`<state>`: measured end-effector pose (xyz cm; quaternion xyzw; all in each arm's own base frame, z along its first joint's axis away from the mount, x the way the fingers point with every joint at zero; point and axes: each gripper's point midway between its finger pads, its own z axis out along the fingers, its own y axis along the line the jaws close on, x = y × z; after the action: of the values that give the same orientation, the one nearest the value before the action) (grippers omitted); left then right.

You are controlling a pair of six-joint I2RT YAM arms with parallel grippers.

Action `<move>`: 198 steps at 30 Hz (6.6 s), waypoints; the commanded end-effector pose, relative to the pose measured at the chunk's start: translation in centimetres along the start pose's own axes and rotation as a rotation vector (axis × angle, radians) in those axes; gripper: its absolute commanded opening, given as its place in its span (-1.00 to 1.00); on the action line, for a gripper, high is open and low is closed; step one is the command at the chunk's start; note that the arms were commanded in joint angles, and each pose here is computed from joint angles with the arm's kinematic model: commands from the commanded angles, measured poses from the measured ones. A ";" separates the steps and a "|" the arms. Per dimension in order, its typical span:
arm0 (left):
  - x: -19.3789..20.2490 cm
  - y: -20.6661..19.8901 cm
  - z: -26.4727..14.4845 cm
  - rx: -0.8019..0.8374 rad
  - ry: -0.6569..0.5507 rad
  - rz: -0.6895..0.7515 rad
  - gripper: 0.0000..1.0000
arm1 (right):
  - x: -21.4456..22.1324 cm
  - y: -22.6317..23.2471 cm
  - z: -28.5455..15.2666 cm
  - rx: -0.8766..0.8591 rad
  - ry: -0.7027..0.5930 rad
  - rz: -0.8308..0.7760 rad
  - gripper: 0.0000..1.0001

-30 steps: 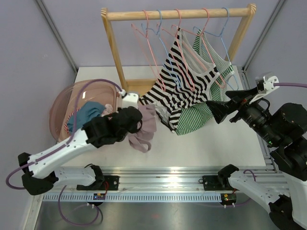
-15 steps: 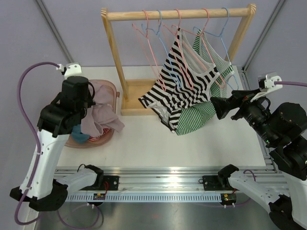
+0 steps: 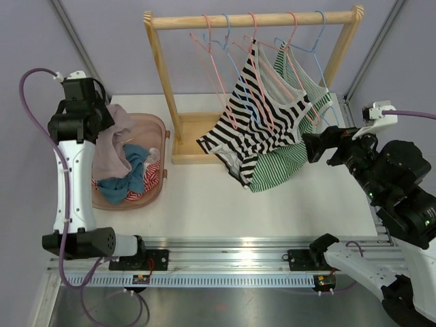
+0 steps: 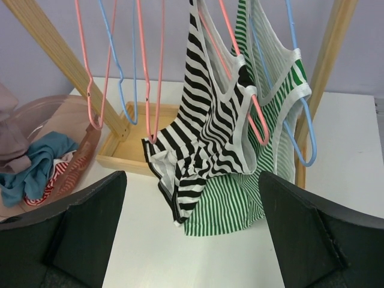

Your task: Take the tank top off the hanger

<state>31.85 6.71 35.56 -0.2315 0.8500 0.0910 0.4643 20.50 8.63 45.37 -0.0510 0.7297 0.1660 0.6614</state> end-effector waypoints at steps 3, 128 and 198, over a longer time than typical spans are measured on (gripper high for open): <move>-0.2 -2.7 2.3 0.109 0.049 0.020 0.56 | 1.1 -1.5 2.9 0.120 0.073 -0.030 0.99; 6.0 -35.6 -30.2 1.178 -0.528 0.416 -0.76 | -1.6 6.6 -14.8 -0.482 0.086 0.025 -1.00; 25.3 -16.2 -14.4 0.864 0.012 0.409 -0.55 | 1.9 2.4 1.0 -0.085 0.017 0.065 -1.00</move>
<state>16.53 -22.03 22.29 0.1892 0.8382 -0.2016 0.4700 19.48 13.93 51.67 -0.0748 0.6055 0.3251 0.7226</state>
